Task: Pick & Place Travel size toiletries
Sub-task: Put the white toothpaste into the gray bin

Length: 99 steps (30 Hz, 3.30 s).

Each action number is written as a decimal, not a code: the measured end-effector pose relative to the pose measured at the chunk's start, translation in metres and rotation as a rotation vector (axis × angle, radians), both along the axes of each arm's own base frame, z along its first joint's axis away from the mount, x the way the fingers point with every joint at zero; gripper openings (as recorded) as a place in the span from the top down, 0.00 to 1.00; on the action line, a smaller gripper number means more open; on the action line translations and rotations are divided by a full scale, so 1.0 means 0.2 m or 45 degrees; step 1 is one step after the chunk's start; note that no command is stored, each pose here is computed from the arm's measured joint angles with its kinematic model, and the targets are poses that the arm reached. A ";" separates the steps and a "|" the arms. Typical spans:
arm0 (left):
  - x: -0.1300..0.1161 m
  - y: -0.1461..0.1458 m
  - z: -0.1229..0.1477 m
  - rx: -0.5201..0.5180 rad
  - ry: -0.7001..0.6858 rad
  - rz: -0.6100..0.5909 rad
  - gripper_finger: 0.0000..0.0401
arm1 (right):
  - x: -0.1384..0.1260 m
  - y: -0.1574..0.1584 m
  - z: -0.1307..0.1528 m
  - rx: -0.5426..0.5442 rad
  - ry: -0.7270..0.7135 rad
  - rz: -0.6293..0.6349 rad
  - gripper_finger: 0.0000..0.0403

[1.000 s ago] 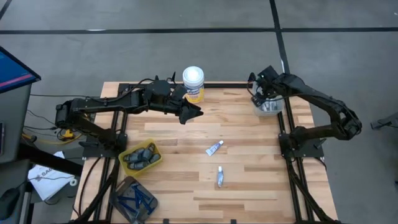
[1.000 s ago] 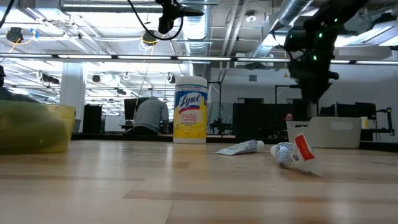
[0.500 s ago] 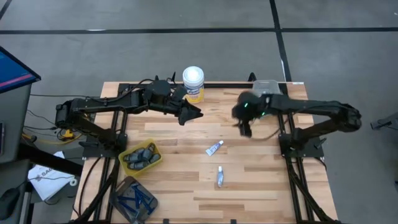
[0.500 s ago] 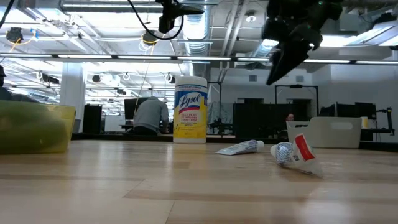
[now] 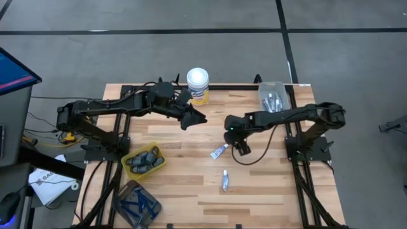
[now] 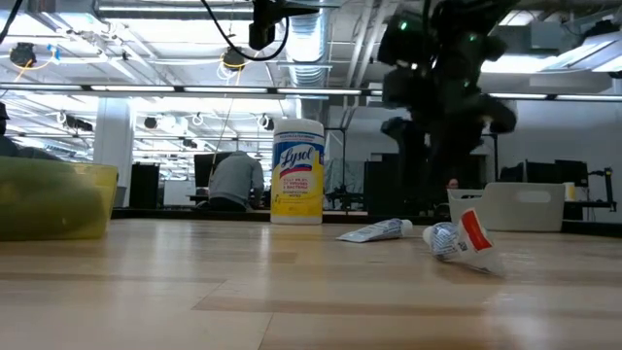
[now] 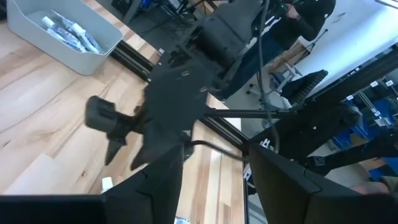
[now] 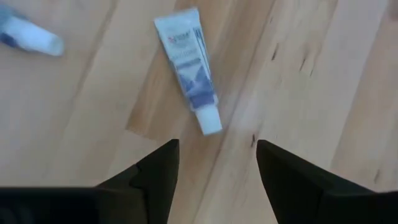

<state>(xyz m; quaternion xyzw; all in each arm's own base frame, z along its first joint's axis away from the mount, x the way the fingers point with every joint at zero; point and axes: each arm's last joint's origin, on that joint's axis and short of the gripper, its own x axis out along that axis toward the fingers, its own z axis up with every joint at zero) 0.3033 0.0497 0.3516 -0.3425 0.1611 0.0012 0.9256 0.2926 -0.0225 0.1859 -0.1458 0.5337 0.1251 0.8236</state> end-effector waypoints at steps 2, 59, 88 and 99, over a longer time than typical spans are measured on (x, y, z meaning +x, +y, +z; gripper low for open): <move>0.00 0.00 0.00 -0.001 0.002 -0.002 0.55 | 0.02 0.00 -0.04 -0.005 0.017 0.009 0.49; -0.17 0.01 0.16 0.037 -0.148 0.058 0.55 | 0.03 -0.17 0.05 0.043 -0.190 -0.293 0.88; -0.39 -0.02 0.34 0.144 -0.335 0.131 0.55 | -0.70 -0.63 0.55 -0.341 -0.425 -1.514 0.88; -0.39 -0.02 0.34 0.186 -0.336 0.123 0.55 | -0.85 -0.71 0.50 -0.423 -0.230 -1.889 0.88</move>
